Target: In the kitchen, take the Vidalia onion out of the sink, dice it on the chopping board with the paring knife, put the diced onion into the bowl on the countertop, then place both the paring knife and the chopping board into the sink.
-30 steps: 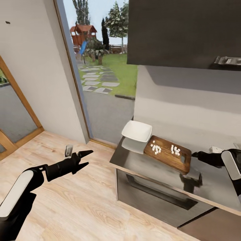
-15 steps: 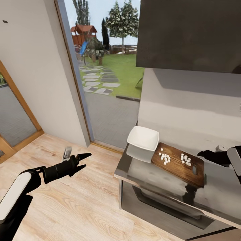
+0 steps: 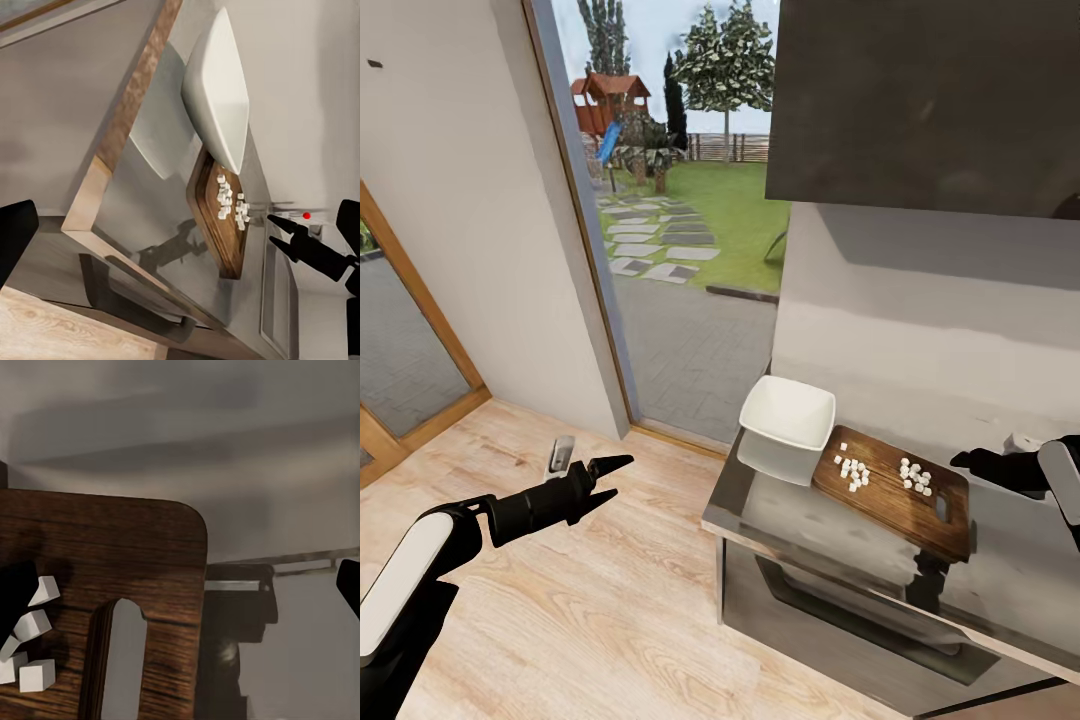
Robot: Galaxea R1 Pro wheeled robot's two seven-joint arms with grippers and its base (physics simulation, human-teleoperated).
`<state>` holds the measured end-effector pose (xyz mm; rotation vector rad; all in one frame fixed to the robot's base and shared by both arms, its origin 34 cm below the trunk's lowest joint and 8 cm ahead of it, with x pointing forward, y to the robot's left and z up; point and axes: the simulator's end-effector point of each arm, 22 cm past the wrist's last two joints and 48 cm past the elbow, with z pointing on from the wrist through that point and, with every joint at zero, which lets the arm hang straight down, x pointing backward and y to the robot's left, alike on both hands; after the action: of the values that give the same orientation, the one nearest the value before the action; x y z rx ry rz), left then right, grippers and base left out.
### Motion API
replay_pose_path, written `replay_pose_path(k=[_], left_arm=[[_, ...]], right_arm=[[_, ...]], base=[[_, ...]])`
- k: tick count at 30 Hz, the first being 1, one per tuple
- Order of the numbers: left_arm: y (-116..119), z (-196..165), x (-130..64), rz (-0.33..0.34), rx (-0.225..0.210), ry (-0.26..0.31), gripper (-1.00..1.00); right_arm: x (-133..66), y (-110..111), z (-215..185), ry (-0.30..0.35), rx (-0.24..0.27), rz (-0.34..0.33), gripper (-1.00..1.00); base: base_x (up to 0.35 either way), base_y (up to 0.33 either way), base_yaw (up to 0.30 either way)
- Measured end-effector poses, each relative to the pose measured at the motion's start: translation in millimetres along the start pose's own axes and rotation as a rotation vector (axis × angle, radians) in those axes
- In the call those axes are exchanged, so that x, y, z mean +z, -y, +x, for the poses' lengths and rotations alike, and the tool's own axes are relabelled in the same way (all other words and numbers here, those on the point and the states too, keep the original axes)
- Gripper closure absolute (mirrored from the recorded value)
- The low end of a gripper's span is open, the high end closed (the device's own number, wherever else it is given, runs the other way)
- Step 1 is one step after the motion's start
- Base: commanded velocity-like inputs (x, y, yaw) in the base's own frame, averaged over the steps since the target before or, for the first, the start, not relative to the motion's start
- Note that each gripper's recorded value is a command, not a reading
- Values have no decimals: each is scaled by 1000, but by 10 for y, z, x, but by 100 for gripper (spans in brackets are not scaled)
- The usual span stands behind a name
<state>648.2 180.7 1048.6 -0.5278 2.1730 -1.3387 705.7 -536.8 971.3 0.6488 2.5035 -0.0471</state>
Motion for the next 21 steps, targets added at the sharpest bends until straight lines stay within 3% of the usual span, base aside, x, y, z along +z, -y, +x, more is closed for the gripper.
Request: replay_pose_path(k=[12,21], left_arm=[[-51,86,6,8,-38,-22,-100],[-72,93,8,5,-44,-24,-100]], right_arm=[[95,211,320,-50,-43,56,-100],[88,217,316,-47,-46,57,-100]], base=[[0,0,0],[0,0,0]])
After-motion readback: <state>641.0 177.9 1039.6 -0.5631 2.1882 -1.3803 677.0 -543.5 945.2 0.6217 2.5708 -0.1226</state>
